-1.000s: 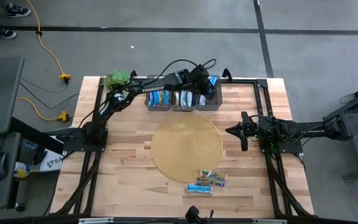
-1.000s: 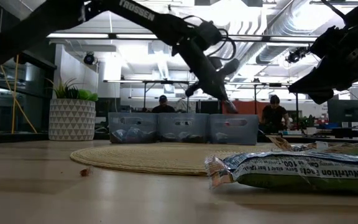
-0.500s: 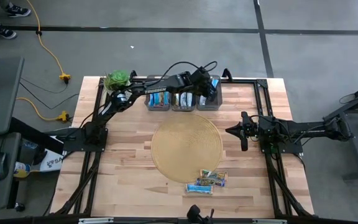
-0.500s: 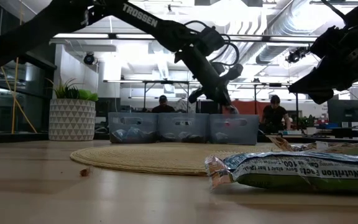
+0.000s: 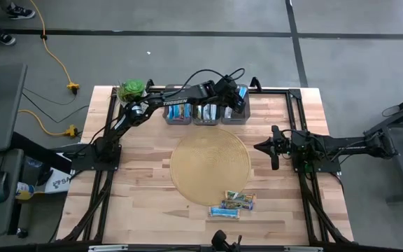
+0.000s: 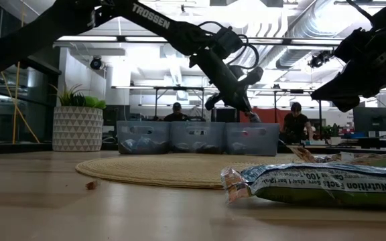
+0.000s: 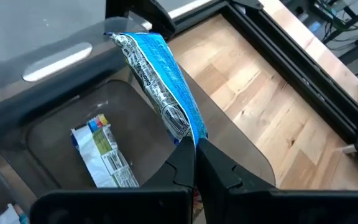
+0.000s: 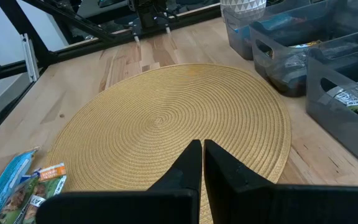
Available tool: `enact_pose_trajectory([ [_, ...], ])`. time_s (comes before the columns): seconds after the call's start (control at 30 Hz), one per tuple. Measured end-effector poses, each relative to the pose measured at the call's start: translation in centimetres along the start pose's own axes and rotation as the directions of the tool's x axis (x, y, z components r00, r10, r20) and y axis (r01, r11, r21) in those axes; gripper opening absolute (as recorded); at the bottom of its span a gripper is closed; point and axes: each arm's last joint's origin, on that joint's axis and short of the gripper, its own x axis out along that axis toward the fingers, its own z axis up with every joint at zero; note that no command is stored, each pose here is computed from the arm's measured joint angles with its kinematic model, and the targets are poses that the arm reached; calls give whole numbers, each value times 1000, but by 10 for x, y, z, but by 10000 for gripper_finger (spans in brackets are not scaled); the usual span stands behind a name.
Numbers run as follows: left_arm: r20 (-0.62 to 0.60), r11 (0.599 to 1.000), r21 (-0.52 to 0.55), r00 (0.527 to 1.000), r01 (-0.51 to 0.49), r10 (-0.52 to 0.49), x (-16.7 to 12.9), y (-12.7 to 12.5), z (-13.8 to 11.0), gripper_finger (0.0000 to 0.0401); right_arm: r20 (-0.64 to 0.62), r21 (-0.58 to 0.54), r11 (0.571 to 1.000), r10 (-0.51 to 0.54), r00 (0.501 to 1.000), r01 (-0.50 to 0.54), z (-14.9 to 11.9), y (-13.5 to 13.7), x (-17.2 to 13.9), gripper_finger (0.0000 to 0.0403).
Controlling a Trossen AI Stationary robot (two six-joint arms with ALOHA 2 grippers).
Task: Pick and place Granola Bars by type
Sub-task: Put the blue granola bar into the right black bin
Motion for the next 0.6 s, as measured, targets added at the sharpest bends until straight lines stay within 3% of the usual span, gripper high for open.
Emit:
enact_pose_trajectory([
  [0.27, 33, 998, -39, 998, -57, 58, 0, 2, 1, 1, 0, 0, 1000, 0, 1000, 0, 0, 0, 0, 0],
  [0.6, 21, 997, -58, 999, -48, 50, 0, 1, 0, 1, 0, 0, 1000, 0, 1000, 0, 0, 0, 0, 0],
])
